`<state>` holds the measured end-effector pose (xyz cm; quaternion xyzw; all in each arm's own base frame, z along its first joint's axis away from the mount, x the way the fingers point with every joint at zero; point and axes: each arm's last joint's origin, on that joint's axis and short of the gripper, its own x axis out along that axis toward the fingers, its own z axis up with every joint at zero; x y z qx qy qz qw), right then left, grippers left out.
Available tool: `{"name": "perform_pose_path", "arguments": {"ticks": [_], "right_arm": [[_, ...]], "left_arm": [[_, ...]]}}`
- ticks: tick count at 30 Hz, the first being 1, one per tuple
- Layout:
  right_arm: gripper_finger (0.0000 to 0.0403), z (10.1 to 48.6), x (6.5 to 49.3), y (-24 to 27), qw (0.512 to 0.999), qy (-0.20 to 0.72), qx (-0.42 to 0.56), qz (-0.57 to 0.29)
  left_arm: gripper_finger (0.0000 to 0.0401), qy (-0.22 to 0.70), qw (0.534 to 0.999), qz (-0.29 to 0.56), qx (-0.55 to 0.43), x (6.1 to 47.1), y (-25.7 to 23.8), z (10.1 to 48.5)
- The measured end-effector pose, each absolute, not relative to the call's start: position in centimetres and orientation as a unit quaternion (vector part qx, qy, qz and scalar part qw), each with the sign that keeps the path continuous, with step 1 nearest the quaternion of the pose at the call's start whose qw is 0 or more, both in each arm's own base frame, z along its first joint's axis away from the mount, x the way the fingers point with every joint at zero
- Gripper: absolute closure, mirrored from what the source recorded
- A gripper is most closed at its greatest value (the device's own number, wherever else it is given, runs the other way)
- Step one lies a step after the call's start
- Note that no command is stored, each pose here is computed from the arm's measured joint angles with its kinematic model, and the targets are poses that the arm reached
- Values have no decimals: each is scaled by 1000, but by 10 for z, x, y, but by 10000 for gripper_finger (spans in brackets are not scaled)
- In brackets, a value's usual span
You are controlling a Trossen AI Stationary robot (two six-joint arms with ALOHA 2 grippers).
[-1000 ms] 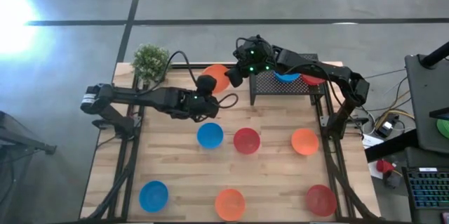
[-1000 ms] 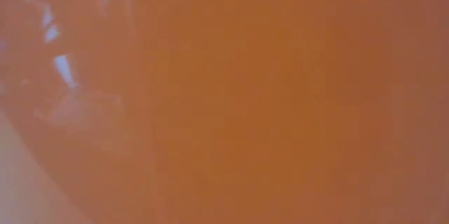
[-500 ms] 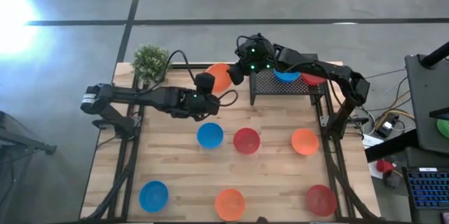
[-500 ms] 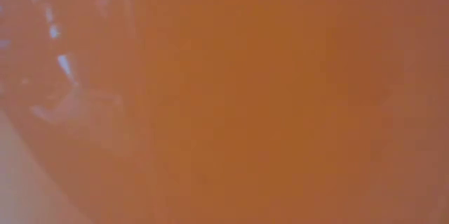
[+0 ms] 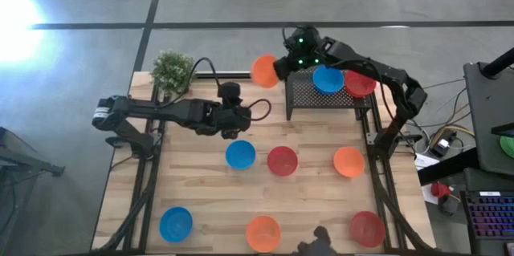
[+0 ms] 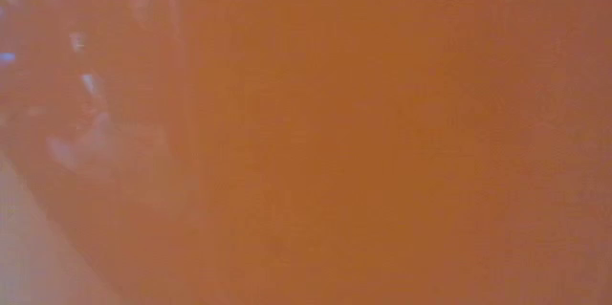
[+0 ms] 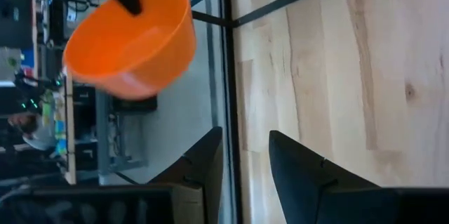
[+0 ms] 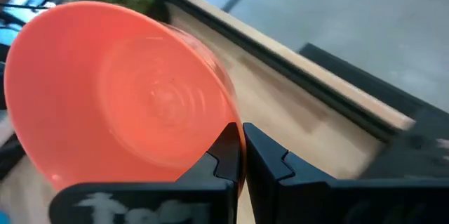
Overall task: Pick & Place Mini bowls
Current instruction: Put the top left orange bowl on the shelf
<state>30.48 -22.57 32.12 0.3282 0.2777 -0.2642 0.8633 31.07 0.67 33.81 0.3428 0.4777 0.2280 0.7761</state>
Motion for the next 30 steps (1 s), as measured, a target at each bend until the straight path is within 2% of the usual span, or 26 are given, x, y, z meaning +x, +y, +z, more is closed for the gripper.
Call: {"name": "perform_pose_path", "arguments": {"ticks": [8,15,30], "right_arm": [[392,337,275,-243,843,326,318,-287],[392,344,251,-246,823,407,286,-274],[392,331,242,-244,808,467,253,-255]], "left_arm": [[286,467,790,248,310,311,7,338],[286,466,792,250,306,311,7,338],[286,461,797,260,290,311,7,338]]}}
